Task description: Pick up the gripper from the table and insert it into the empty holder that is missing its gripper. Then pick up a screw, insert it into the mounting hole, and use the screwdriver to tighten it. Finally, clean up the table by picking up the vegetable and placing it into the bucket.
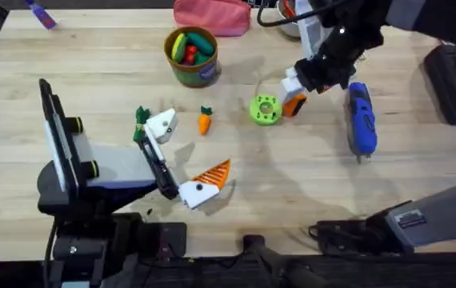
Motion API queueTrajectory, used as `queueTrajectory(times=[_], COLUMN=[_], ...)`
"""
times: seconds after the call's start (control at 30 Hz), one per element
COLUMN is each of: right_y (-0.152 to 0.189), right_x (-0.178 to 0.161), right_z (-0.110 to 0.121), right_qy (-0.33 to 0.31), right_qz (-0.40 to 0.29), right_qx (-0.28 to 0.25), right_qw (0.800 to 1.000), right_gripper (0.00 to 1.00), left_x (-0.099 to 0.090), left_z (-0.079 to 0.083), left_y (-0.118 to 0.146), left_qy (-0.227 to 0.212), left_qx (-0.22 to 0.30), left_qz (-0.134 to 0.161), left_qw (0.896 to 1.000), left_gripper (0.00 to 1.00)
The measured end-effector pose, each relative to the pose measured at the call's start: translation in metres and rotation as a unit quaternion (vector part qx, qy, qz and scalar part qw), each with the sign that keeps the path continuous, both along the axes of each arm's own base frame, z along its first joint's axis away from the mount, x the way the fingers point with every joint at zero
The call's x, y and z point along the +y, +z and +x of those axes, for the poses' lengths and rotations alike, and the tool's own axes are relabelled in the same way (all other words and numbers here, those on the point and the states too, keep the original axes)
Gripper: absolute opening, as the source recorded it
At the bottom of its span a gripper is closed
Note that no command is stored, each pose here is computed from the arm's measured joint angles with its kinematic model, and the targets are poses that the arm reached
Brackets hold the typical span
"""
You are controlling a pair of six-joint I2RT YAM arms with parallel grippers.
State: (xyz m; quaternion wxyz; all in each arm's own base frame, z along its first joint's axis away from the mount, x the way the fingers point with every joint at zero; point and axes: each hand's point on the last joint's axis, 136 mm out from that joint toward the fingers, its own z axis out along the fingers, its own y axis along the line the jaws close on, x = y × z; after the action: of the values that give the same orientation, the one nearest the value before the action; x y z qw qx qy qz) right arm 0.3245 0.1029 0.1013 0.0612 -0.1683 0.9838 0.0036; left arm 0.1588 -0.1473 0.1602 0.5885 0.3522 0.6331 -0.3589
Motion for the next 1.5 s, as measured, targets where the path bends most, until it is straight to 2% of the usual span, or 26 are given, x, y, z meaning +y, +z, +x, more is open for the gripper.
queueTrajectory(times=[0.87,1.0,1.03,1.2,1.27,1.5], right_y=[-0.0077,-0.0075,-0.0075,-0.0075,-0.0074,-0.0074], right_x=[0.002,0.0042,0.0046,0.0073,0.0076,0.0077], right_z=[-0.0011,0.0,0.0004,-0.0001,0.0001,0.0002], right_qy=[-0.009,-0.009,-0.008,-0.011,-0.011,-0.01], right_qz=[0.006,0.009,0.01,0.018,0.018,0.019], right_qx=[0.001,-0.002,-0.002,0.0,-0.001,-0.001], right_qw=[1.0,1.0,1.0,1.0,1.0,1.0], right_gripper=[0.78,0.659,0.587,0.054,0.012,0.012], left_x=[0.0,0.0,0.0,0.0,0.0,0.0], left_z=[0.0,0.0,0.0,0.0,0.0,0.0], left_y=[0.0,0.0,0.0,0.0,0.0,0.0], left_qy=[0.0,0.0,0.0,0.0,0.0,0.0], left_qx=[0.0,0.0,0.0,0.0,0.0,0.0], left_qz=[0.0,0.0,0.0,0.0,0.0,0.0], left_qw=[1.0,1.0,1.0,1.0,1.0,1.0], left_gripper=[0.985,0.985,0.985,0.985,0.985,0.985])
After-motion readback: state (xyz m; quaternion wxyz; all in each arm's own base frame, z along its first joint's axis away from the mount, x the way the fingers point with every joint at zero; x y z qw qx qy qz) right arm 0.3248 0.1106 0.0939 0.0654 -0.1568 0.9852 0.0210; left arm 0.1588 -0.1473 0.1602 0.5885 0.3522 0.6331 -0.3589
